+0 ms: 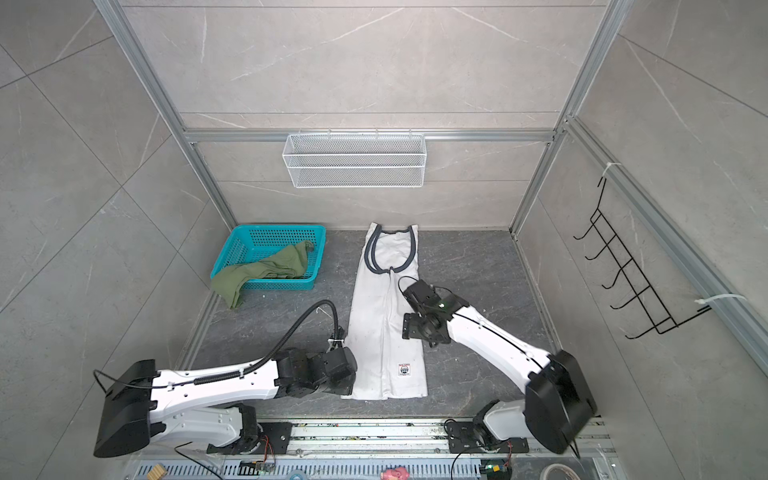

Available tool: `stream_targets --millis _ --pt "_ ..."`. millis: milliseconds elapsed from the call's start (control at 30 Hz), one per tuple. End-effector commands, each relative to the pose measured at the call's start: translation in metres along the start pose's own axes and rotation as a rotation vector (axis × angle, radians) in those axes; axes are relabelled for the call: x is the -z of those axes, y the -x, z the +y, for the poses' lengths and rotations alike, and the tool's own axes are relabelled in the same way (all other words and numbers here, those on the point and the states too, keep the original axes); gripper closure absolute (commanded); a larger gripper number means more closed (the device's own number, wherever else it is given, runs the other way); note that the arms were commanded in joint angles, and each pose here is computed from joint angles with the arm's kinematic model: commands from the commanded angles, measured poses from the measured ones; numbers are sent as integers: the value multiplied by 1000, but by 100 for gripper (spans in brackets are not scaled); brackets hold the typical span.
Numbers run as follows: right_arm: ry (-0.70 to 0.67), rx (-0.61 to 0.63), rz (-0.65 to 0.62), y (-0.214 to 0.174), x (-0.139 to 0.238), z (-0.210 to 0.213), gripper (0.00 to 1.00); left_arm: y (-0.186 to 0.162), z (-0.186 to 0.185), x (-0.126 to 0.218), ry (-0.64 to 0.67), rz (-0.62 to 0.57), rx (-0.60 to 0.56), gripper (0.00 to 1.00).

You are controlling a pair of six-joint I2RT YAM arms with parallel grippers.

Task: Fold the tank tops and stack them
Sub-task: 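Grasp the strip's near hem corners with both grippers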

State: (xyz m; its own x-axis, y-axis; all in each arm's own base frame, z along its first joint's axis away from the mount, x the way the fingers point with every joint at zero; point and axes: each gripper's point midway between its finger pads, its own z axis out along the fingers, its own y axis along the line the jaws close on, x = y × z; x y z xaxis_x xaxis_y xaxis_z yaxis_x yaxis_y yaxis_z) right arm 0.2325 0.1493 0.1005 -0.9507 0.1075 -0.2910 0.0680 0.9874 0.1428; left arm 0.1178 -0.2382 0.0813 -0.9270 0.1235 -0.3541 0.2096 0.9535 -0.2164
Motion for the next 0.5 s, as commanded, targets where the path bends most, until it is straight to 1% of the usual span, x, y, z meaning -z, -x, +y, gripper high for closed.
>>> stream_targets --millis 0,100,200,367,400,467 --pt "8 -76 126 -54 -4 -18 17 -23 15 -4 -7 71 83 36" --pt "91 -127 158 -82 -3 -18 21 -29 17 -7 -43 74 121 36" --pt "150 -174 195 -105 -10 -18 25 -29 12 -12 -84 74 142 36" --pt "207 -202 251 -130 -27 -14 32 -29 4 -25 -134 95 185 37" --pt "204 -224 263 -134 -31 -14 33 -29 4 -27 -134 96 190 37" --pt "191 -225 279 -141 -38 -16 37 -30 5 -33 -135 107 197 38"
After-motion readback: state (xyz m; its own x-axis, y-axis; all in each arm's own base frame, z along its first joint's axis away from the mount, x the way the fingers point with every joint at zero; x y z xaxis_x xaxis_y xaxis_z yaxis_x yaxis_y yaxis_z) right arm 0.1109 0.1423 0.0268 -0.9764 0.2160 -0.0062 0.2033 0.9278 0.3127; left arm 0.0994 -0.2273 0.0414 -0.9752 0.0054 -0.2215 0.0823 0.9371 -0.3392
